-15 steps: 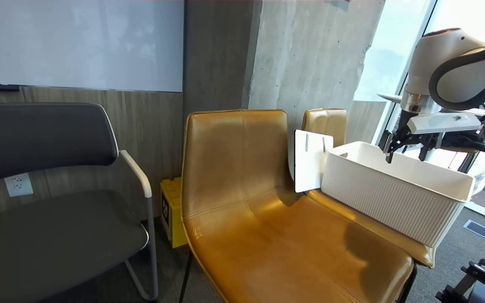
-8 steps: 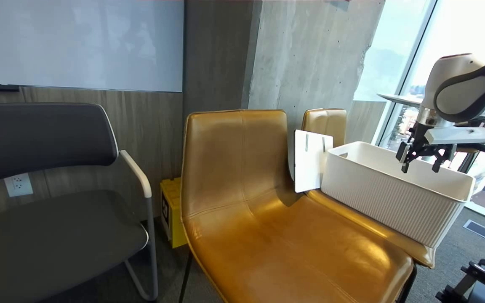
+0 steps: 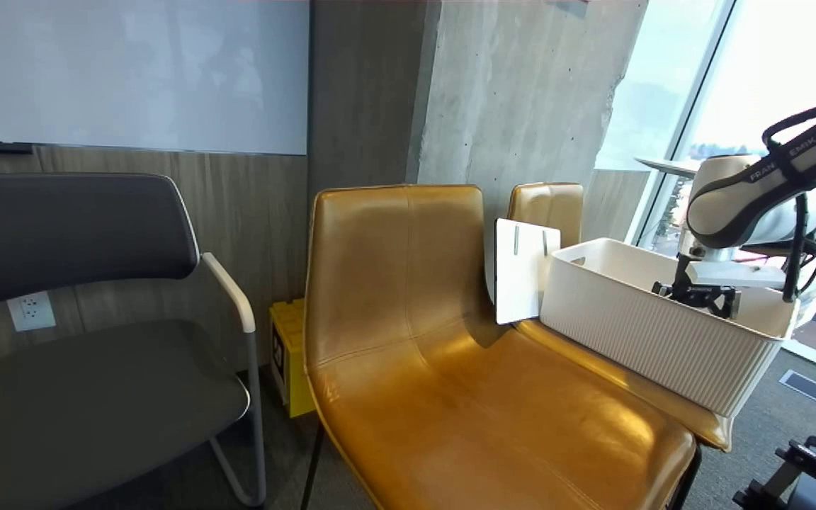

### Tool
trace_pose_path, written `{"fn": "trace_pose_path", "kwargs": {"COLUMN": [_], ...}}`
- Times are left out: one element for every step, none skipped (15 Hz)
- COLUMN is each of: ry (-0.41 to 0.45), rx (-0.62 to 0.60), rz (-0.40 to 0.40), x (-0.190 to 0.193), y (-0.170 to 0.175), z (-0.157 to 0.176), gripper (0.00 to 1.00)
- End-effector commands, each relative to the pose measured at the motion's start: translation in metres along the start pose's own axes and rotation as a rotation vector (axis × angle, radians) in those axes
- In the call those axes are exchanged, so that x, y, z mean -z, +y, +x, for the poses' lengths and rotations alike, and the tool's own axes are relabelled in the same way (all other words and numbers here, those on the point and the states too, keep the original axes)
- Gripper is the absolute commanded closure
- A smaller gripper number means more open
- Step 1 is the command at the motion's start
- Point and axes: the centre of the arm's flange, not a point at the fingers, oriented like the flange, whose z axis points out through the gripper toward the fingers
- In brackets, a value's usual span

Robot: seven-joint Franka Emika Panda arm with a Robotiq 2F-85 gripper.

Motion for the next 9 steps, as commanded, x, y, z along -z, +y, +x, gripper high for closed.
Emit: {"fn": "trace_pose_path", "kwargs": {"ry": [-0.059,-0.067,-0.074,-0.080,-0.090,-0.094,-0.099,-0.103,-0.110], "rx": [-0.013,-0.015,-0.016,-0.014,-0.016,-0.016,-0.016,-0.019,-0.023], "rz": [0.010,0.010,0.009,0.005,0.003,-0.004,-0.007,-0.012,-0.019], "x": [-0.028,-0.034,-0.039,-0.045,-0.048,-0.053,-0.055,-0.055,-0.054], "y": [-0.010,-0.013,-0.016,-0.020,-0.021,-0.021,-0.022,-0.021,-0.018], "z": [0.015,0.014,0.014,0.013,0.013,0.013,0.013,0.014,0.015], "gripper": [0.00,0.00,0.00,0.00,0.25,0.28,0.34,0.42,0.49]}}
